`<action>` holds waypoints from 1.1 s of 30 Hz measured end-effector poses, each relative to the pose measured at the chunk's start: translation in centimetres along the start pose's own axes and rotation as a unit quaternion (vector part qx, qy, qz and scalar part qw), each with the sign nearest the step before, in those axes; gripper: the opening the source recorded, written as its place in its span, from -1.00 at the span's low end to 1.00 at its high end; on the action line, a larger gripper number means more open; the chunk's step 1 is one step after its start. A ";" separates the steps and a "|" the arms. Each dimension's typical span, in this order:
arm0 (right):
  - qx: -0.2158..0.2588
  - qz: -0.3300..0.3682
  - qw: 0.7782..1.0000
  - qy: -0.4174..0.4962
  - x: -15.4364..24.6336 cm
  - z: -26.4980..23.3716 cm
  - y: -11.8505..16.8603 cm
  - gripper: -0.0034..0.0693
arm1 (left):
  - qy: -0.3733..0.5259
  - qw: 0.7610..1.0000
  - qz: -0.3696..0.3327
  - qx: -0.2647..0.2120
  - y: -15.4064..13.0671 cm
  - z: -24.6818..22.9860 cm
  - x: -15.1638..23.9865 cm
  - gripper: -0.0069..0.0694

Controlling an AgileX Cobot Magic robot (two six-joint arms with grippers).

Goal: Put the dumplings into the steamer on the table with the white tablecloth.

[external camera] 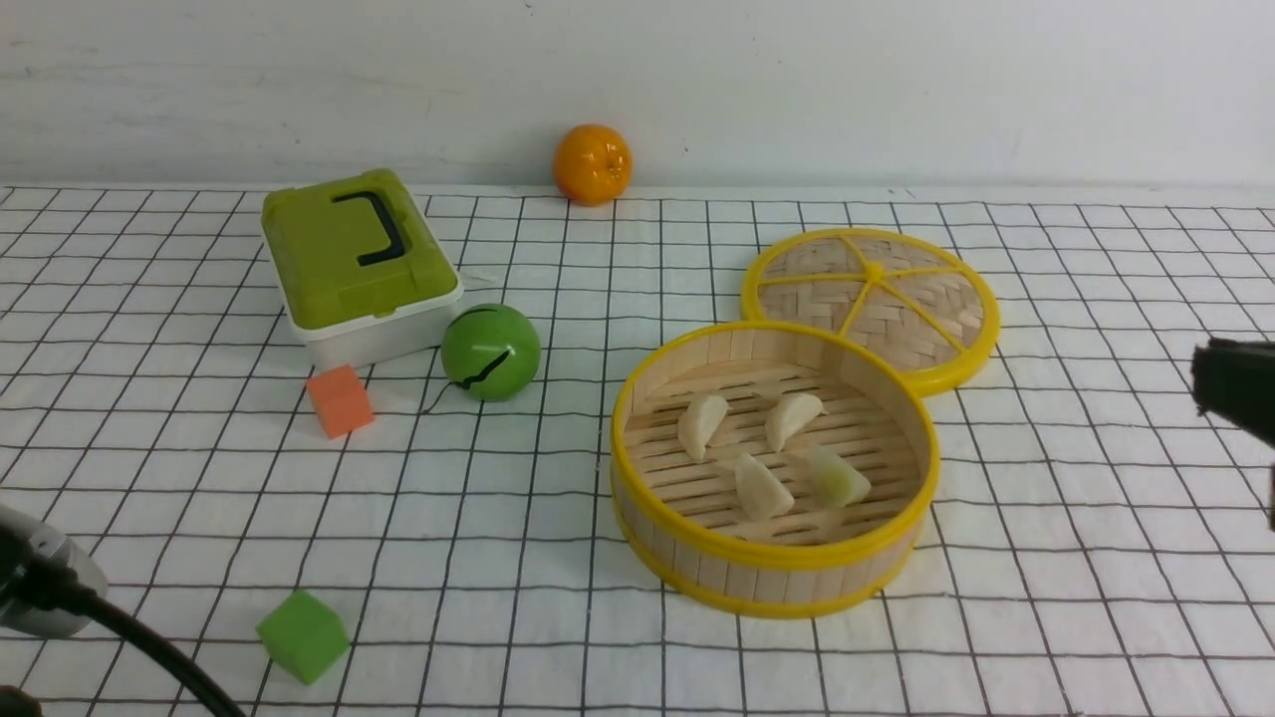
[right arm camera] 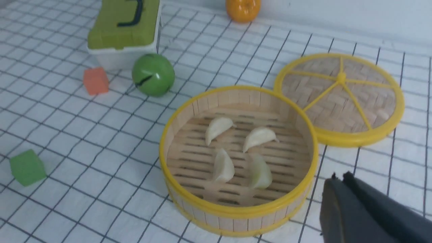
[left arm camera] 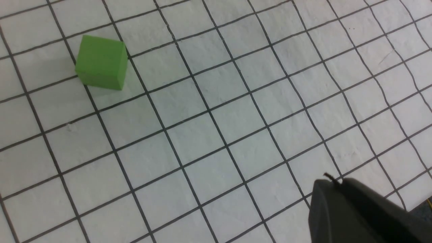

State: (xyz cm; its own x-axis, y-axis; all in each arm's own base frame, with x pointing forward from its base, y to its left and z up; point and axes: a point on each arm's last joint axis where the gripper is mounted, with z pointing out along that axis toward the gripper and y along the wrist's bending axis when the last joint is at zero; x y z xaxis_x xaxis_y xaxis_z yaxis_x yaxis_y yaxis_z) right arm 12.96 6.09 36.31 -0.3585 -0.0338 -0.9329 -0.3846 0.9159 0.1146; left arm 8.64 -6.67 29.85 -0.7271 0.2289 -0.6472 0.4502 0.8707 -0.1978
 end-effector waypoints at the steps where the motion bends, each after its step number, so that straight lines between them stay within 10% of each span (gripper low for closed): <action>1: -0.001 0.000 1.000 -0.011 0.1 -0.6 0.0 -0.97 | 0.000 1.000 0.000 0.000 0.0 0.0 0.0 -0.74; 22: 0.009 0.000 0.990 -0.141 6.9 -3.2 -1.3 -0.97 | 0.000 1.000 0.000 0.000 0.0 0.0 0.0 -0.72; 33: 0.205 0.051 0.966 -0.146 19.0 -2.7 -4.9 -0.97 | 0.000 1.000 0.000 0.000 0.0 0.0 0.0 -0.70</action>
State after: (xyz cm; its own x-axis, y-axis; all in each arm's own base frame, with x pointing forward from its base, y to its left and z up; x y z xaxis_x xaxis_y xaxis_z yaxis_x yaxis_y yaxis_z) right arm 5.68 -0.11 18.92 -0.0992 0.1238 -0.9873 0.0312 0.9921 0.1213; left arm 8.65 -6.67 29.85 -0.7268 0.2292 -0.6475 0.4502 0.8709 -0.1971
